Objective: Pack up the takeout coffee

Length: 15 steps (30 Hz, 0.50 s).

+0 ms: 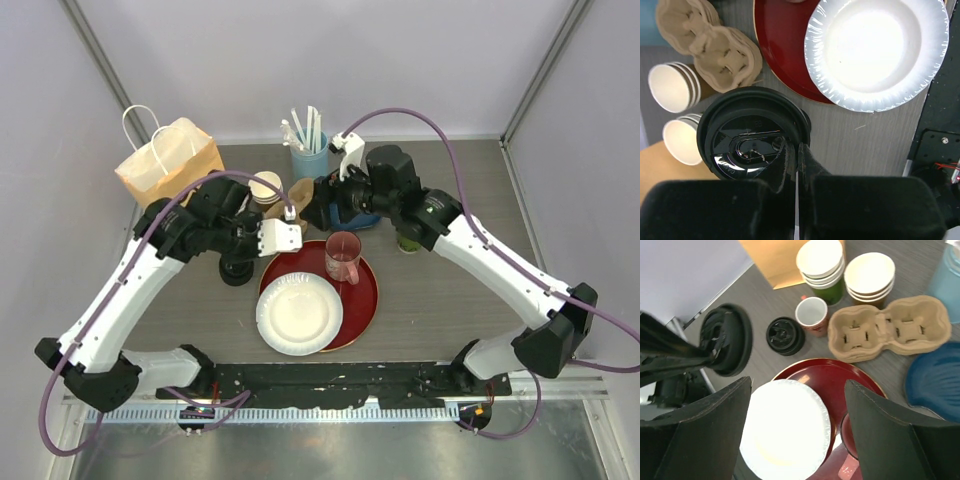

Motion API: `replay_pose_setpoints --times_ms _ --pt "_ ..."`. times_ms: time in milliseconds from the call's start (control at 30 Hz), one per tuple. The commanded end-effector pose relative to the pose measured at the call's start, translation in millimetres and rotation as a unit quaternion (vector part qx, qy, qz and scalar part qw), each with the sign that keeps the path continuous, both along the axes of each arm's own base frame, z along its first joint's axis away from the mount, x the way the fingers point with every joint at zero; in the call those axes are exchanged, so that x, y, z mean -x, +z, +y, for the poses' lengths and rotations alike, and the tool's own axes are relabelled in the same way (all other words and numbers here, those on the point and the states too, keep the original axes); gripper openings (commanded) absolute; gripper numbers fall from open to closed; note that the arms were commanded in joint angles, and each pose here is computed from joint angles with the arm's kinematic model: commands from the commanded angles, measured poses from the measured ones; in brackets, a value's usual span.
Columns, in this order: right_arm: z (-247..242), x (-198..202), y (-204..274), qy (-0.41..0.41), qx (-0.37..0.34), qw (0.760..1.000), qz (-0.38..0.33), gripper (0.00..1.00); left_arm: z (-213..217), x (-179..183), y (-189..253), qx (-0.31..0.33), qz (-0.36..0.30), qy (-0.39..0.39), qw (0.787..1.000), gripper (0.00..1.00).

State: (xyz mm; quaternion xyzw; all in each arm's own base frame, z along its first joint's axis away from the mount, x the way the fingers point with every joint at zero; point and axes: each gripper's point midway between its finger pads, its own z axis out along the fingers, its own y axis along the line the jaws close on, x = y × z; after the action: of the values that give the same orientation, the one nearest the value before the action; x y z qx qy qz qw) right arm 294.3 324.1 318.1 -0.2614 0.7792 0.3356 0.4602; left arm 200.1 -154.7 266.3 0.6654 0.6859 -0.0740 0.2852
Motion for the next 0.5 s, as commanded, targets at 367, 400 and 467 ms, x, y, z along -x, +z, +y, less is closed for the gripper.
replay_pose_setpoints --times_ms 367,400,467 --pt "-217.2 -36.3 35.2 -0.285 -0.015 0.957 -0.046 0.89 -153.3 -51.7 26.4 0.028 0.027 -0.102 0.994 0.0" --pt "-229.4 -39.2 25.2 -0.305 -0.006 0.952 -0.036 0.9 -166.3 -54.3 25.1 0.037 0.032 -0.097 0.994 0.0" --pt "-266.3 -47.3 14.0 -0.371 0.006 0.928 -0.029 0.91 -202.7 -64.7 18.4 0.059 0.037 -0.104 0.992 0.0"
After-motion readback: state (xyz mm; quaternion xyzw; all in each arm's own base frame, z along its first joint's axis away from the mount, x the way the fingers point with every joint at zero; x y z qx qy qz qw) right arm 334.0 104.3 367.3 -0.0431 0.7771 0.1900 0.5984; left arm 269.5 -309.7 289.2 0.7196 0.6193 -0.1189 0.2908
